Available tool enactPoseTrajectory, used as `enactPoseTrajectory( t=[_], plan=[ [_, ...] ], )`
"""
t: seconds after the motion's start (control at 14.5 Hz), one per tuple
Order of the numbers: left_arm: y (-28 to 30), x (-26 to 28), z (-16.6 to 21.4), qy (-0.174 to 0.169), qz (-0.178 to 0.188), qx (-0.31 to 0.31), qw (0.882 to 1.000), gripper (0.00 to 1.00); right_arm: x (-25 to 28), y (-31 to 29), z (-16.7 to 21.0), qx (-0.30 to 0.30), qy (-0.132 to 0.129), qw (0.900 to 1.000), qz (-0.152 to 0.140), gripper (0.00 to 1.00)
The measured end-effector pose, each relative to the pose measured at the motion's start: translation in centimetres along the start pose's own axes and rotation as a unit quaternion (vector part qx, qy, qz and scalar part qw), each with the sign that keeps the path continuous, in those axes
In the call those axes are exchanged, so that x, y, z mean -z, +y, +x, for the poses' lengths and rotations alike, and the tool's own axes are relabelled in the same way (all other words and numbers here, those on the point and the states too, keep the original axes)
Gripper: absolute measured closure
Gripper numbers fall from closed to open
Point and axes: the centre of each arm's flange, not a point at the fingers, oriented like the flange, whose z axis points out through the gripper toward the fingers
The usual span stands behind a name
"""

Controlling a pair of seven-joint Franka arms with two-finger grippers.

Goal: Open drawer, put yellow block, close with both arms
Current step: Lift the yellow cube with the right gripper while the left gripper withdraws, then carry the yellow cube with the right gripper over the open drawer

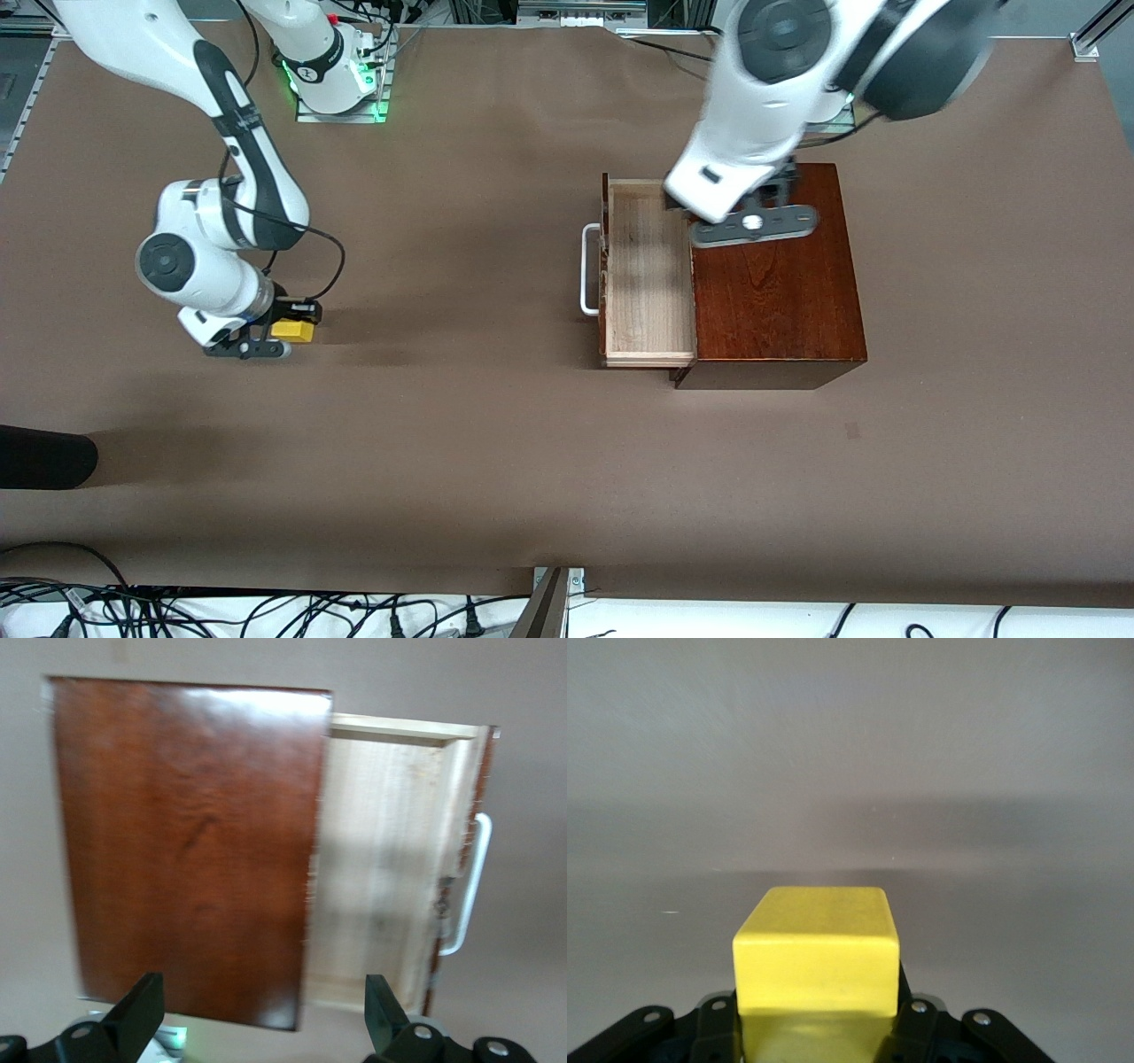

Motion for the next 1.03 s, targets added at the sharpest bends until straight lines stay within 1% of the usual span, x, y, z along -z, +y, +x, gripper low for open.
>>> enactPoseTrajectory(
  t=[0.14, 0.28, 0.48, 0.62, 0.76, 1.03],
  plan=[
    [-4.1, 1.5, -0.1, -0.011, -0.001, -0.017, 1.000, 0.00, 5.7, -1.8, 1.6, -0.005, 0.005, 1.000, 0.000, 0.44],
    [-7.7, 2.4, 0.0, -0.014, -0.004, -0.030, 0.999, 0.00, 10.4, -4.3, 2.2, -0.010, 0.007, 1.000, 0.000, 0.44],
    [-13.3, 2.8, 0.5, -0.020, -0.020, -0.039, 0.999, 0.00, 15.6, -9.3, 1.8, -0.028, 0.002, 0.999, 0.021, 0.44],
    [-17.1, 2.9, 0.4, -0.020, -0.027, -0.041, 0.999, 0.00, 17.8, -13.1, 1.1, -0.049, 0.007, 0.998, 0.030, 0.44],
    [-20.2, 3.0, 0.0, -0.018, -0.032, -0.038, 0.999, 0.00, 19.2, -18.1, -0.1, -0.073, 0.017, 0.997, 0.034, 0.44],
    [-23.1, 1.7, -0.2, -0.012, -0.041, -0.037, 0.998, 0.00, 19.8, -29.0, -3.9, -0.130, 0.029, 0.990, 0.038, 0.44]
  ],
)
